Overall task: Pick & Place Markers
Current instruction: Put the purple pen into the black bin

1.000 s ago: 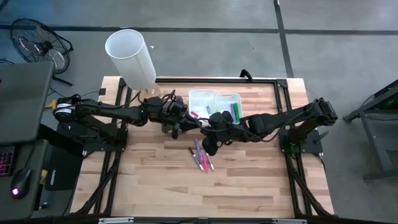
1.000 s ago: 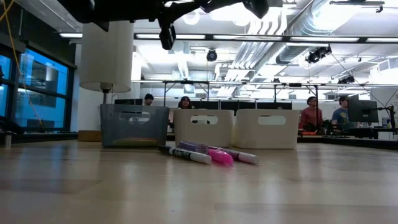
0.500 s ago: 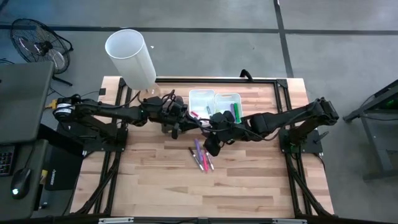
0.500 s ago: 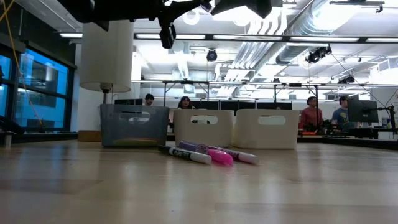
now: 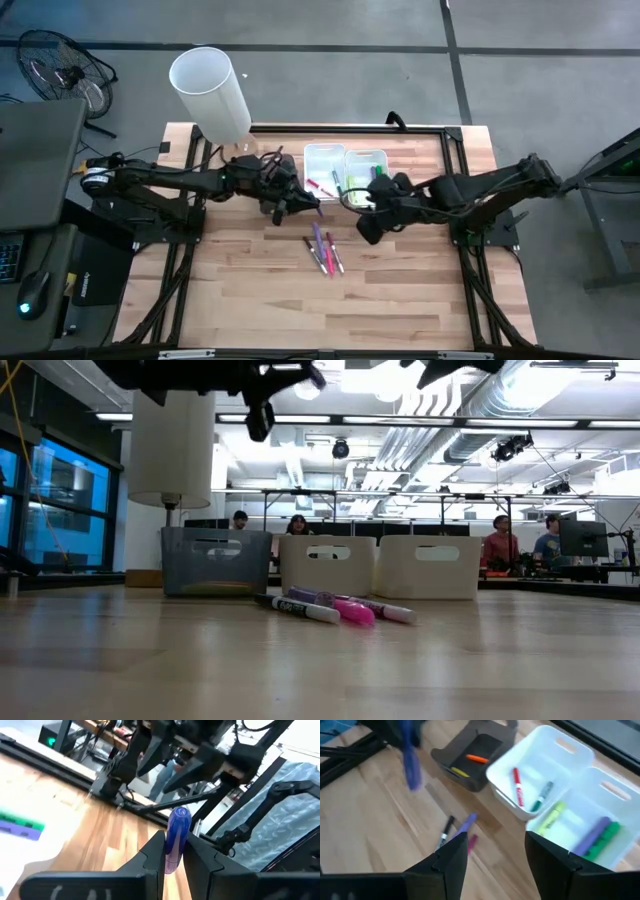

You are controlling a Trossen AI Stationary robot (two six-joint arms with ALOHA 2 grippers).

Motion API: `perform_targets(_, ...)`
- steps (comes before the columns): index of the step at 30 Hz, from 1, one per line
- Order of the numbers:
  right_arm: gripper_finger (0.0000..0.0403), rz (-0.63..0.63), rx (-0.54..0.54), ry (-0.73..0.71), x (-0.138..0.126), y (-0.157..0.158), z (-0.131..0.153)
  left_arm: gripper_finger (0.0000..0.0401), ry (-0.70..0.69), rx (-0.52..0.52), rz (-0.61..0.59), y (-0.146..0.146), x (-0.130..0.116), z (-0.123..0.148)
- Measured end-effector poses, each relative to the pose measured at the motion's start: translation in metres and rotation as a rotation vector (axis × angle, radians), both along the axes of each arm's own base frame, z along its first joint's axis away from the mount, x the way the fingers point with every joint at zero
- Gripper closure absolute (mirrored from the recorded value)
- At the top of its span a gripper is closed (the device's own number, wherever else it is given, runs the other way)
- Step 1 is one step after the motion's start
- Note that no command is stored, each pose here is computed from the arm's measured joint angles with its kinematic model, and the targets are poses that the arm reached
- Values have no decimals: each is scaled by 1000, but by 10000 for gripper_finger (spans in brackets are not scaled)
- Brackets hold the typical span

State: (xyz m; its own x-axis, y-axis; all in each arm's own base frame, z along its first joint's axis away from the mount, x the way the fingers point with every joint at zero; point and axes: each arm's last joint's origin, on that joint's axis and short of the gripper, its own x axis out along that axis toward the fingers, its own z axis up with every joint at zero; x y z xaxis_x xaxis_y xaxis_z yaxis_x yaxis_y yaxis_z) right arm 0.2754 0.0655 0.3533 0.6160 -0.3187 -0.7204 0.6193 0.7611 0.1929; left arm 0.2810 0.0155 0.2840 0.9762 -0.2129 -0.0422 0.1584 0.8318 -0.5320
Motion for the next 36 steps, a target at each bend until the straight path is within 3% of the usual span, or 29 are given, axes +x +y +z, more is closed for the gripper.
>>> perform_targets(15,217,-67,-60,26,-24,17,1,350,294,72,115,0,-42,-2)
perform_targets(26,217,-74,-75,15,-24,17,2,350,541,182,391,7,-59,-18)
perform_targets(36,217,-85,-81,2,-23,17,2,350,717,91,705,14,-61,-40)
